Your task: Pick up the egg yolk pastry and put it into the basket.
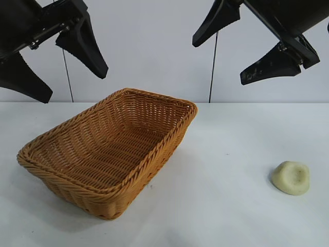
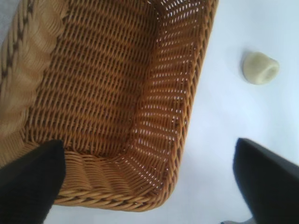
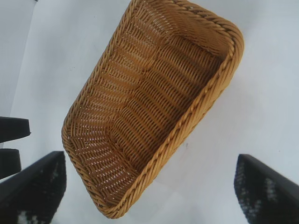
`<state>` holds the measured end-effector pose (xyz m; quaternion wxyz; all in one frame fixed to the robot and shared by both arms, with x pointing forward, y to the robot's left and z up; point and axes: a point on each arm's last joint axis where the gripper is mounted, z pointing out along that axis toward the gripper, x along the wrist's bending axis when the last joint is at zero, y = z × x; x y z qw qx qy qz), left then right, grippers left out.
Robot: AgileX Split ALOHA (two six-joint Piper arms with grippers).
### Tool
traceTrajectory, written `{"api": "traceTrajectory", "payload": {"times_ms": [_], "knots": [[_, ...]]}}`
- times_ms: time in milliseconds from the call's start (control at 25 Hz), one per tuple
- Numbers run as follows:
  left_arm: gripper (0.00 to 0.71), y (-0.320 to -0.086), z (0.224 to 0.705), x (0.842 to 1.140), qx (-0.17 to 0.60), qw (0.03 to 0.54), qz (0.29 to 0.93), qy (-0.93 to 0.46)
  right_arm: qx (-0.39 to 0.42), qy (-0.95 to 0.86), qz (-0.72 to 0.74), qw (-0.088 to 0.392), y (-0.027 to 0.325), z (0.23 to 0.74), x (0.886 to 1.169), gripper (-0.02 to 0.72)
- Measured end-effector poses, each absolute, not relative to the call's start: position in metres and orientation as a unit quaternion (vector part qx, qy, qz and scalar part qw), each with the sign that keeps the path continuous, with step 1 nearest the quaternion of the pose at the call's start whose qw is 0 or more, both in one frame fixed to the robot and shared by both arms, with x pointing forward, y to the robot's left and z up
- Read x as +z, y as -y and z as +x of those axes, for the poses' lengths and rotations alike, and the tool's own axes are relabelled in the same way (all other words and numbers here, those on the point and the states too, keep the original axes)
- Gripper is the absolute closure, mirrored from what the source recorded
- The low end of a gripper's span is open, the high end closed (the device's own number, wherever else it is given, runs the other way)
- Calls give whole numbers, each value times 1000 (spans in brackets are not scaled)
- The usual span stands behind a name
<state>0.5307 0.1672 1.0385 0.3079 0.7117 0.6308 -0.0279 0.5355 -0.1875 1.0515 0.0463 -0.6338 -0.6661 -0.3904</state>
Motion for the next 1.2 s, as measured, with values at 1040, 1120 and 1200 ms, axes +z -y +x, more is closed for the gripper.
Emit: {"api": "traceTrajectory", "payload": {"times_ms": [1040, 1120, 1200], "knots": [[15, -161, 457, 1024, -38, 253, 502, -826, -390, 666, -634, 46, 187, 535, 1052, 8], [15, -164, 462, 1019, -22, 243, 459, -854, -390, 666, -634, 46, 187, 535, 1052, 8], [15, -164, 466, 1013, -16, 235, 428, -873, -390, 666, -634, 46, 187, 535, 1052, 8]]}}
